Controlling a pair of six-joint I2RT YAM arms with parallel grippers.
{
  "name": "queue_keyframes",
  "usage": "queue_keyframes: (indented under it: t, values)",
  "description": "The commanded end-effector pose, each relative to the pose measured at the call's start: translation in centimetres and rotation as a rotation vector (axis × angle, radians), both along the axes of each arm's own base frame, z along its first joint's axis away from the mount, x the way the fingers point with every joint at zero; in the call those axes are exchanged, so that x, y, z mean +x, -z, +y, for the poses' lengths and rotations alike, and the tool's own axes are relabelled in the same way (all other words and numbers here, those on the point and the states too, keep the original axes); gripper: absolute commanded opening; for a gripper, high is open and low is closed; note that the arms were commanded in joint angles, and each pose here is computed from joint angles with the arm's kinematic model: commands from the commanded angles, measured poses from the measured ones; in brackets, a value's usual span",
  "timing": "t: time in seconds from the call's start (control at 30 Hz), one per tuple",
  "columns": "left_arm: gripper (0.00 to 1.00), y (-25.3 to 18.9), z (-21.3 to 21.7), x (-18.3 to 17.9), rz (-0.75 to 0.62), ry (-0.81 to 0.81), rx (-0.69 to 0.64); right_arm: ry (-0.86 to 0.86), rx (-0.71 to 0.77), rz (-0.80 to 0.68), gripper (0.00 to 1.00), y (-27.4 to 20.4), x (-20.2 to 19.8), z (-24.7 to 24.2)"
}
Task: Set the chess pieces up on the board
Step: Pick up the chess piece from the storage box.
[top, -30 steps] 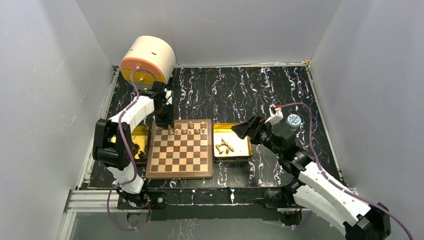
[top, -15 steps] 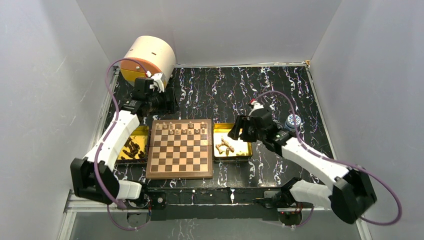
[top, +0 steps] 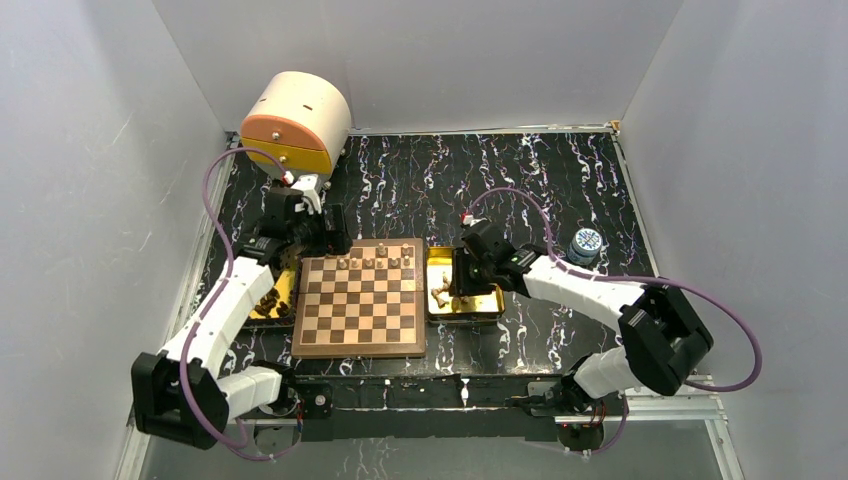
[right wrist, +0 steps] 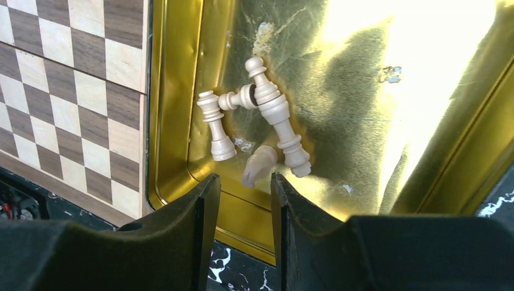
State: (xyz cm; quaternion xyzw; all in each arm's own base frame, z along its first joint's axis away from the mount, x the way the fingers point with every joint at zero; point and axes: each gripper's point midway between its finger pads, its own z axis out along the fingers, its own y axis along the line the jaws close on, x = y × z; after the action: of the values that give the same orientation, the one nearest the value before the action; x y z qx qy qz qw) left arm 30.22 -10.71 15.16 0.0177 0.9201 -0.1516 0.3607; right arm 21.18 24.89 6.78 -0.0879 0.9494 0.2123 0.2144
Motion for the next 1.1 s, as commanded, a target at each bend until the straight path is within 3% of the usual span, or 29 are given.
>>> queue_keyframes:
  t: [0.0,0.27,0.6,1.07]
  values:
    - [0.91,-1.4,2.7,0.5,-0.12,-0.091,0.101,0.031,-0.045,-0.035,0.44,-0.5,0.7,0.7]
    - [0.91,-1.1,2.9,0.5,-0.119,-0.089,0.113,0.05,-0.131,-0.072,0.35,0.2,0.8,1.0]
    - [0.92,-1.0,2.7,0.3,-0.118,-0.074,0.109,0.036,-0.179,-0.114,0.09,-0.9,1.0,1.2]
    - [0.91,-0.1,2.4,0.1,-0.093,-0.064,0.1,-0.031,-0.166,-0.198,0.07,-5.6,2.0,1.8]
